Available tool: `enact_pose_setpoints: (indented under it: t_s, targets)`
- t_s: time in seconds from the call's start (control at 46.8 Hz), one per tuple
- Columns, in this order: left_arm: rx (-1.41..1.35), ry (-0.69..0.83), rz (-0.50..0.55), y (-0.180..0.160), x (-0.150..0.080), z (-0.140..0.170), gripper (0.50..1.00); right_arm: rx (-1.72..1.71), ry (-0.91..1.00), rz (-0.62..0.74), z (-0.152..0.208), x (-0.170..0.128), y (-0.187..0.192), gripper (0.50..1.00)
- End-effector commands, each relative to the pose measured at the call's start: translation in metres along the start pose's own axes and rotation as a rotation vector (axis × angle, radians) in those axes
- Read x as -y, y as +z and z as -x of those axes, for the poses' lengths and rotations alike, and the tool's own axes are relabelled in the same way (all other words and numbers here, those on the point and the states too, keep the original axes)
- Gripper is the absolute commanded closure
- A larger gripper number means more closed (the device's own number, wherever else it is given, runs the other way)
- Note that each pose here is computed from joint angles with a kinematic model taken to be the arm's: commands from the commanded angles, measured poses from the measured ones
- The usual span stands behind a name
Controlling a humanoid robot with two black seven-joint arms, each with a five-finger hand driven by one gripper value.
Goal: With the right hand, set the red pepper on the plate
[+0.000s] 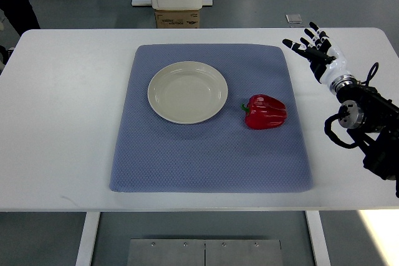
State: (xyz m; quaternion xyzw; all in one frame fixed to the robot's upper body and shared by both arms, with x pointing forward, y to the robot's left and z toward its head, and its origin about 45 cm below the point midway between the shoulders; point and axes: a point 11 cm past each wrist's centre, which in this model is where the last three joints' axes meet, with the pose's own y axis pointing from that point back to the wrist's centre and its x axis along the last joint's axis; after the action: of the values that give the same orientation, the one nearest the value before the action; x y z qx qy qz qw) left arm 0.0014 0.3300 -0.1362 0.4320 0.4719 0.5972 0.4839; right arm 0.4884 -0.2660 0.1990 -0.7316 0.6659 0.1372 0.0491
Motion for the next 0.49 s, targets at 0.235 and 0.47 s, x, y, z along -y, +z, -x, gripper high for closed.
enact_pose_setpoints:
  t_s: [0.235,0.47]
  targets:
    - [0.0,0.0,0.0,0.0,0.0,0.0,0.5,0.019,-0.09,-0.002,0.012,-0.001,0.0,0.5]
    - [0.0,0.0,0.0,0.0,0.0,0.0,0.5,0.037,-0.157,-0.025,0.02,0.002,-0.012,0.5]
